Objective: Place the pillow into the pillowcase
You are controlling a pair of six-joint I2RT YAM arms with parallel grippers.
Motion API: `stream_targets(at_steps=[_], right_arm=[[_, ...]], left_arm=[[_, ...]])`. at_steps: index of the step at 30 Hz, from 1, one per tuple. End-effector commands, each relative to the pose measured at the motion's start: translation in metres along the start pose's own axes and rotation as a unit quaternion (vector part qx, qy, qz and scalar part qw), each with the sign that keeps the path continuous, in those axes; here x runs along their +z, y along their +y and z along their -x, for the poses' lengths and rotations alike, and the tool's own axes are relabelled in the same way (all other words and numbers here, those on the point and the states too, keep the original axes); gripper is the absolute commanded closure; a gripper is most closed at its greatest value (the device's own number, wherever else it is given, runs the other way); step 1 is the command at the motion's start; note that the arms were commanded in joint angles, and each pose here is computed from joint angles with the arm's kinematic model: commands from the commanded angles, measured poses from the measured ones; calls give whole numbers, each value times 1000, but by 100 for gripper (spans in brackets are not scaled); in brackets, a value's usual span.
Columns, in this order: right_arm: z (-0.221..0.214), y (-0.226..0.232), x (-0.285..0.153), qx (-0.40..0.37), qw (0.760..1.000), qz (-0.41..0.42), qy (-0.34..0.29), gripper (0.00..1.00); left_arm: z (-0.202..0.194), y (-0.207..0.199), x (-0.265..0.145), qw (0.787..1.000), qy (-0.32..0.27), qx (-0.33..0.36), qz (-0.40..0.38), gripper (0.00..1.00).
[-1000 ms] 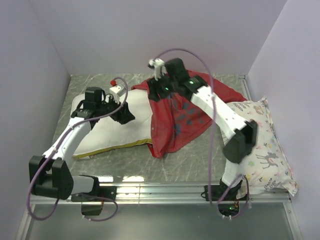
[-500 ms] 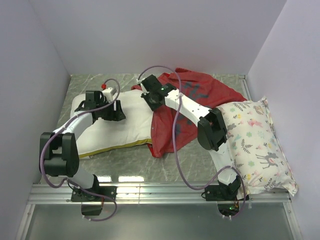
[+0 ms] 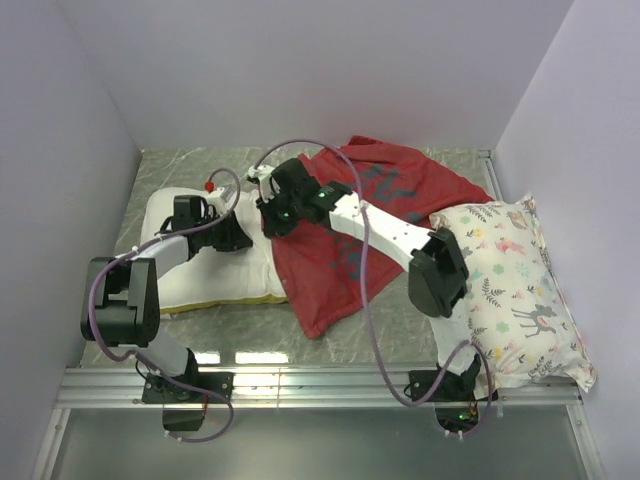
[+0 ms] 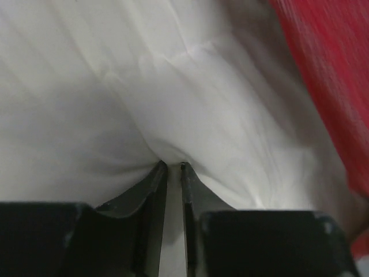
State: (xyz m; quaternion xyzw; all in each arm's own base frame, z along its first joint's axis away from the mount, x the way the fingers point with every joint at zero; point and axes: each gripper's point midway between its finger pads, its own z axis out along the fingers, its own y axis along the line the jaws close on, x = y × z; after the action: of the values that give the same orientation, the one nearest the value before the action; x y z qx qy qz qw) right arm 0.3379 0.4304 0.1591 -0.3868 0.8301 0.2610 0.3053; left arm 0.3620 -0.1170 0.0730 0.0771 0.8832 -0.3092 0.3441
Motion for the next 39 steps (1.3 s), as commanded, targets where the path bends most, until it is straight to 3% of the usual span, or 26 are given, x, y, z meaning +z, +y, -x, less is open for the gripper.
stream_targets(at_steps=[1, 6, 9, 10, 11, 12, 13, 14, 15, 16, 18, 19, 23, 30, 36, 37, 39], right_arm=[[49, 111, -66, 21, 965, 241, -98, 100], [-22, 56, -28, 82, 987, 141, 1, 100], [-64, 30, -13, 105, 988, 99, 61, 100], [-75, 21, -7, 105, 988, 83, 79, 95], [-67, 17, -9, 80, 991, 77, 75, 81], [-71, 15, -14, 75, 990, 70, 97, 75], [-66, 5, -14, 72, 991, 61, 99, 70], [-40, 3, -23, 57, 994, 63, 74, 52], [-26, 0, -28, 54, 995, 65, 55, 49], [-10, -4, -35, 51, 996, 66, 34, 39], [35, -23, -49, 48, 998, 39, -34, 38], [46, -30, -52, 48, 997, 25, -53, 38], [87, -74, -51, 55, 988, -78, -119, 32], [74, -110, 11, 63, 986, -123, -92, 32], [50, -131, 48, 70, 983, -152, -76, 32], [45, -133, 56, 71, 983, -150, -72, 33], [46, -128, 64, 72, 986, -127, -78, 45]], left_arm=[[3, -45, -8, 994, -16, -28, -108, 83], [-19, -60, -25, 987, 1, -52, -150, 87], [-19, -62, -42, 986, 4, -34, -161, 78], [-16, -64, -48, 986, 4, -21, -162, 62], [-1, -65, -53, 987, -6, 3, -160, 54], [-6, -64, -58, 988, 12, 27, -151, 48], [16, -57, -62, 990, -2, 75, -123, 38], [14, -46, -64, 989, 17, 109, -94, 34], [21, -45, -66, 987, 19, 131, -93, 31], [27, -35, -65, 985, 27, 150, -78, 28], [55, -27, -69, 976, 12, 209, -65, 23], [65, -22, -67, 973, 12, 221, -60, 8], [89, -3, -55, 968, -8, 245, -52, 6], [114, 38, -18, 973, -23, 228, -14, 1], [106, 56, -11, 978, -32, 205, 10, 1], [98, 56, -12, 979, -27, 200, 11, 1], [86, 56, -12, 981, -18, 193, 9, 3]])
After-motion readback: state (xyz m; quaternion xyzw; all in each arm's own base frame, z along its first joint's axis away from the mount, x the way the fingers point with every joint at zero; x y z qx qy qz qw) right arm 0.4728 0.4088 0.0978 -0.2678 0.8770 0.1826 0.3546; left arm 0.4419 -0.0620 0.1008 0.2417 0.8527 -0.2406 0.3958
